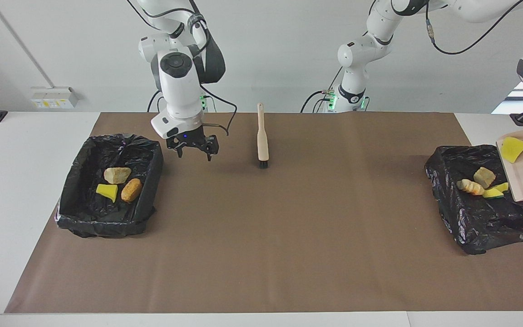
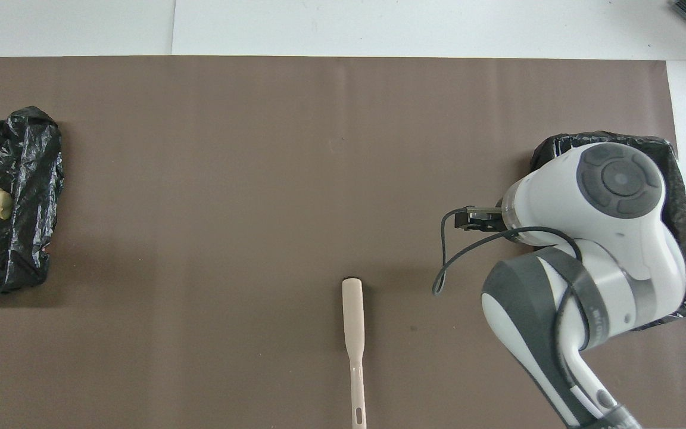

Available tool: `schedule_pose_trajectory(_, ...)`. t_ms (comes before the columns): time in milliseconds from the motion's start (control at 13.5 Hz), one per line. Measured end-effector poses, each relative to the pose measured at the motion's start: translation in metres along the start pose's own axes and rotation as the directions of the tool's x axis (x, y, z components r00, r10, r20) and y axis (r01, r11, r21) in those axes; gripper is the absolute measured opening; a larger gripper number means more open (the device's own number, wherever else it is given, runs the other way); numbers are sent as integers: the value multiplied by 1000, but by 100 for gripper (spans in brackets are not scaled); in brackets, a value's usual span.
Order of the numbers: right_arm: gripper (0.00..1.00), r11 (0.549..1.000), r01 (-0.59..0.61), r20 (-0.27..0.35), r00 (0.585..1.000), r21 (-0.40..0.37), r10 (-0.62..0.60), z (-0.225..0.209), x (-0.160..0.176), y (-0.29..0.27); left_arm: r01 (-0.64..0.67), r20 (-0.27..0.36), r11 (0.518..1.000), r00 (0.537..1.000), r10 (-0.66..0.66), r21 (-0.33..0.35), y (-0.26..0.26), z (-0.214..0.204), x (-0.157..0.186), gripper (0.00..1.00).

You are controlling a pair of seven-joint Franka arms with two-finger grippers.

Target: Sweep and dump trash in bin

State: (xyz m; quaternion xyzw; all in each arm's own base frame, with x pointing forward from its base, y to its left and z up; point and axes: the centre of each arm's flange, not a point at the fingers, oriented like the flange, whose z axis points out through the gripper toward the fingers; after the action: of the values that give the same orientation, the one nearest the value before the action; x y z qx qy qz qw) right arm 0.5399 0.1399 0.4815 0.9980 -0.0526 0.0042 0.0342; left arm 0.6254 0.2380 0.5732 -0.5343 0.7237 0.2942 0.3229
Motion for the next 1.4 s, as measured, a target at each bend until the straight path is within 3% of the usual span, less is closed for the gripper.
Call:
schedule_pose_trajectory(369, 100, 1000, -28, -35, 999, 6, 28, -88, -13, 66, 65, 214, 997, 975, -57, -31, 7, -12, -12, 33)
schedule_pose_trajectory(738, 100, 999, -32, -45, 998, 37, 34, -139, -12, 131, 107, 251, 994, 963, -100, -14, 9, -20, -11, 33)
schedule_pose_trajectory(886, 100, 998, -39, -38, 998, 43, 40, -136, -9, 146, 142, 216, 990, 966, -142, 15, 1, -29, -3, 33)
schedule_pose_trajectory(1182, 100, 996, 76, -33, 997, 38, -74, -131, -5, 156, 186, 50, 979, 980, -191, 79, -30, -67, 38, 33)
schedule_pose_trajectory(1403, 100, 995, 92, -18, 996, 39, -91, -127, -4, 173, 203, -70, 978, 977, -200, 43, -55, -95, 91, 33)
